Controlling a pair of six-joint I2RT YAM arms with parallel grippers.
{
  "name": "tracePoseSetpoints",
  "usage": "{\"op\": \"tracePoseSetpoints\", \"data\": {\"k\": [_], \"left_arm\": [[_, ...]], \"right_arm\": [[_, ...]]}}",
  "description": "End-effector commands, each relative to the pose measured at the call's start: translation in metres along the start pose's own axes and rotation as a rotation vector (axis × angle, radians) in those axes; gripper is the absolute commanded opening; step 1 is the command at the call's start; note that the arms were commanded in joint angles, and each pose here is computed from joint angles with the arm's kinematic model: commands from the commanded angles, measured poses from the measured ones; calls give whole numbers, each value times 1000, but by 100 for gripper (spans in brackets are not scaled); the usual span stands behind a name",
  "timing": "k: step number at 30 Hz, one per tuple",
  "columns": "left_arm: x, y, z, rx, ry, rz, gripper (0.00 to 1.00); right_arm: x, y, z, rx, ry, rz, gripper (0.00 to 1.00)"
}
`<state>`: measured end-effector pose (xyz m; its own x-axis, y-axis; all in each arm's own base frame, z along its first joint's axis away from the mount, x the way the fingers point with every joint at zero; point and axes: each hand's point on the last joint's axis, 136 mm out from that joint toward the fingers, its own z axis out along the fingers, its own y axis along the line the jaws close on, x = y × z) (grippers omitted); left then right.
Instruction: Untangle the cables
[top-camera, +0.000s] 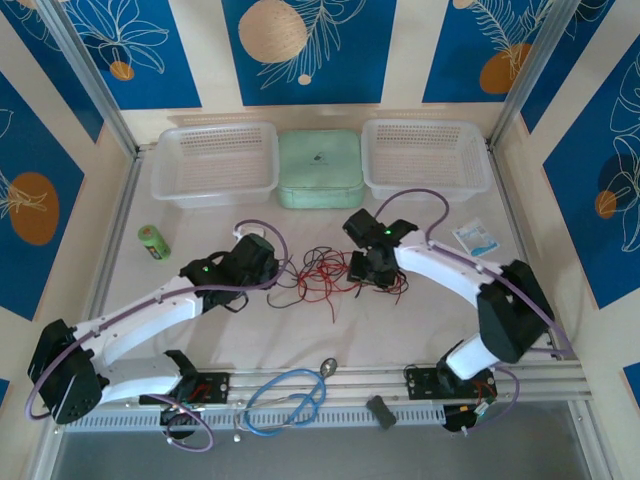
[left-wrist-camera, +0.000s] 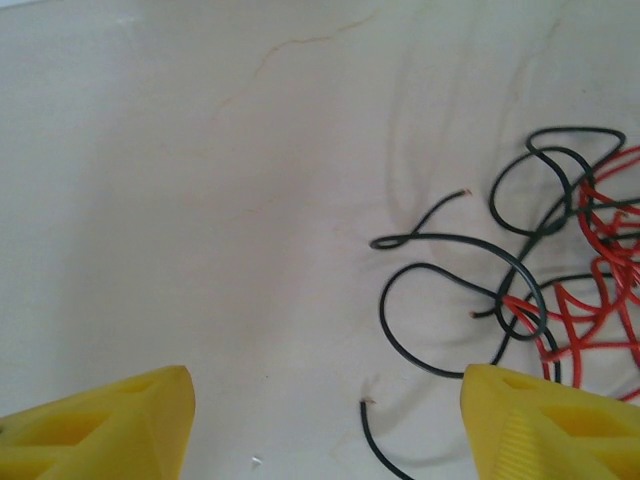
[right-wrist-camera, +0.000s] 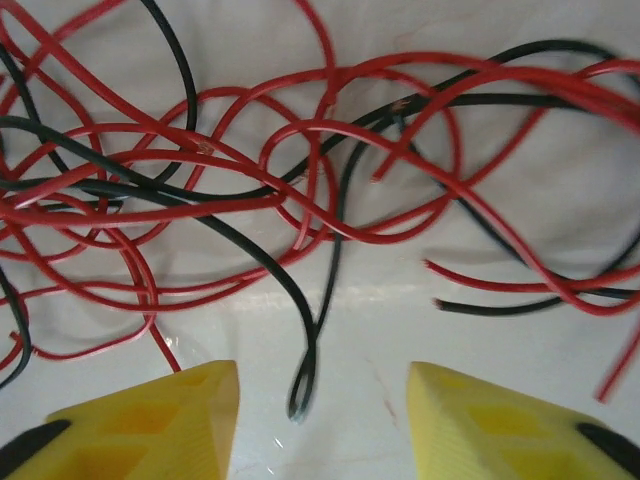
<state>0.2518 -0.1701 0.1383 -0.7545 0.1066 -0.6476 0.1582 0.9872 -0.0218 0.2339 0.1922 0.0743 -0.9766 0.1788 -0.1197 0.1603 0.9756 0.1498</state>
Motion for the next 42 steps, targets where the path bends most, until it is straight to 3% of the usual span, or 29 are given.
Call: {"op": "tracePoseSetpoints", "data": {"k": [1,7,9,13,17,25,33,38,42], "left_arm": [[1,-16,-2,44,23,5,71],[7,-39,7,87,43,27,71],[10,-47,12,95,54,37,71],[14,-56,24,92,72,36,71],[17,-40,32,-20,81,-26,72],[22,-24,35,-83,78,-89,69],[16,-28,25,-2,37,-102,64],[8,-35,16,65,2,-81,64],[5,-40,11,101,-5,-70,63]], "right_arm": [[4,18,11,-27,42,1,42],[5,16,18,8,50,-9,6],[2,17,5,-2,22,-26,0],[-8,28,-38,-99,-60,-112,0],[-11,38,-84,-232,-113,-206,0],[-16,45,-174,-570,-200,-258,0],[-24,50,-228,-813,-232,-237,0],[-34,40,-231,-775,-264,-194,0],[-43,11,-199,-636,-261,-68,0]]}}
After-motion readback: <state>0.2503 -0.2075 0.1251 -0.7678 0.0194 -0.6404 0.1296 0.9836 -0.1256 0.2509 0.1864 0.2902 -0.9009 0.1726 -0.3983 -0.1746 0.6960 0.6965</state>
